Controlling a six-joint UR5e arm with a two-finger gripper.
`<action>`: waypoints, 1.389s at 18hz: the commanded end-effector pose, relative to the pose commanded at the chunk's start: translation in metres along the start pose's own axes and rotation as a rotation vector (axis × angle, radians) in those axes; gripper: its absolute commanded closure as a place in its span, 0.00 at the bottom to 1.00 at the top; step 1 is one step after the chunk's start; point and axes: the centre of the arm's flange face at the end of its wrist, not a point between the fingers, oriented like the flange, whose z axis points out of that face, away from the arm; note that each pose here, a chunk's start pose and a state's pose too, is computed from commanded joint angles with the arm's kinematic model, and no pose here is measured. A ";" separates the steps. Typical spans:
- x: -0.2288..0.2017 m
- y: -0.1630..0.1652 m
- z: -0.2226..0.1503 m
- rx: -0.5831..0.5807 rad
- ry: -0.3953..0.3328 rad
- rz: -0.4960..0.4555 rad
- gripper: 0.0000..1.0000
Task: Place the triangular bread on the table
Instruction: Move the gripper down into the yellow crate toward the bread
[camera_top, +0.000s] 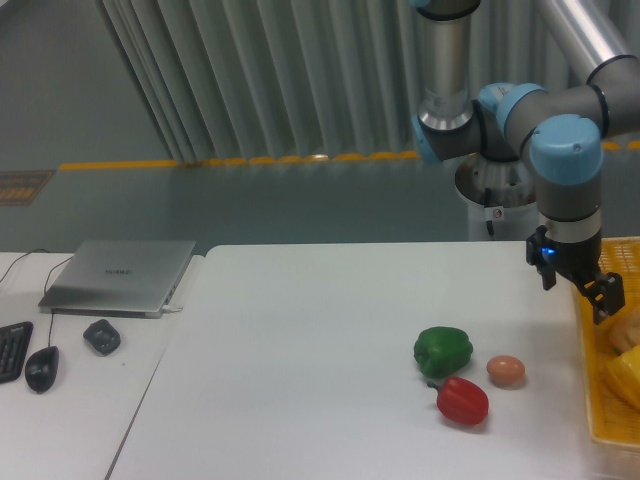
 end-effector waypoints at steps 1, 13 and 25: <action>0.000 0.001 0.001 -0.001 0.000 0.005 0.00; -0.022 0.044 0.021 -0.014 0.035 -0.052 0.00; -0.033 0.090 0.062 -0.117 0.097 0.098 0.00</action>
